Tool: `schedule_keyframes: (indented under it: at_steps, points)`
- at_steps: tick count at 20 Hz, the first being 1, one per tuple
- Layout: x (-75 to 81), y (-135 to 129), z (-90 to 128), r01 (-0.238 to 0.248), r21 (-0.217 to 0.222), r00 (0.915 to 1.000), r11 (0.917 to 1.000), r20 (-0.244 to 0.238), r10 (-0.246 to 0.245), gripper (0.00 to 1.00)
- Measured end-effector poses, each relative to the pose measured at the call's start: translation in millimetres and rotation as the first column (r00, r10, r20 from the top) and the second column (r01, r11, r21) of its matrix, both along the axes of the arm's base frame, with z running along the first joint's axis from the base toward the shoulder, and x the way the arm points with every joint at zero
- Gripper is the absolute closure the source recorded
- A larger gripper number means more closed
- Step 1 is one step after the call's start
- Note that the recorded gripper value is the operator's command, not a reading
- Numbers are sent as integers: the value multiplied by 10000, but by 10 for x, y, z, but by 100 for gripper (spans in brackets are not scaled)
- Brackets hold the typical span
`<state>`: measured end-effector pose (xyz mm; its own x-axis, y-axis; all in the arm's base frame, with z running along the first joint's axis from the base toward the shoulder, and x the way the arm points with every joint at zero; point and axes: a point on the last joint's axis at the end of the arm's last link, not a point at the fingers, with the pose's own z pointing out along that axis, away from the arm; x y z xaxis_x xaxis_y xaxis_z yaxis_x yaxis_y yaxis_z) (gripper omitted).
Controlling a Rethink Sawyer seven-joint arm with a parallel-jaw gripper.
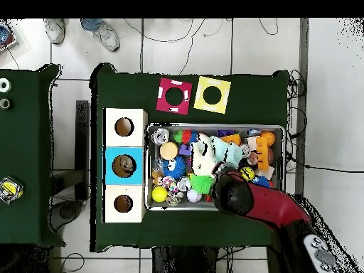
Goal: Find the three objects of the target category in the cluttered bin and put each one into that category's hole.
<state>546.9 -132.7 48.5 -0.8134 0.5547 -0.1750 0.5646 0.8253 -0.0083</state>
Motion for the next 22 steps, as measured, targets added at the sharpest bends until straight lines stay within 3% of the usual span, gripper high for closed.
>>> schedule_keyframes:
  at_steps: [5,9,14,22]
  points:
    - [-52,-397,547,719,48,9955,9974,-618,-715,100]
    - [-24,-584,830,998,-5,9938,9950,-488,-997,100]
    - [10,-689,869,1019,5,9946,9948,-196,-1019,100]
    - [-42,-788,561,337,242,9994,9991,-90,-335,100]
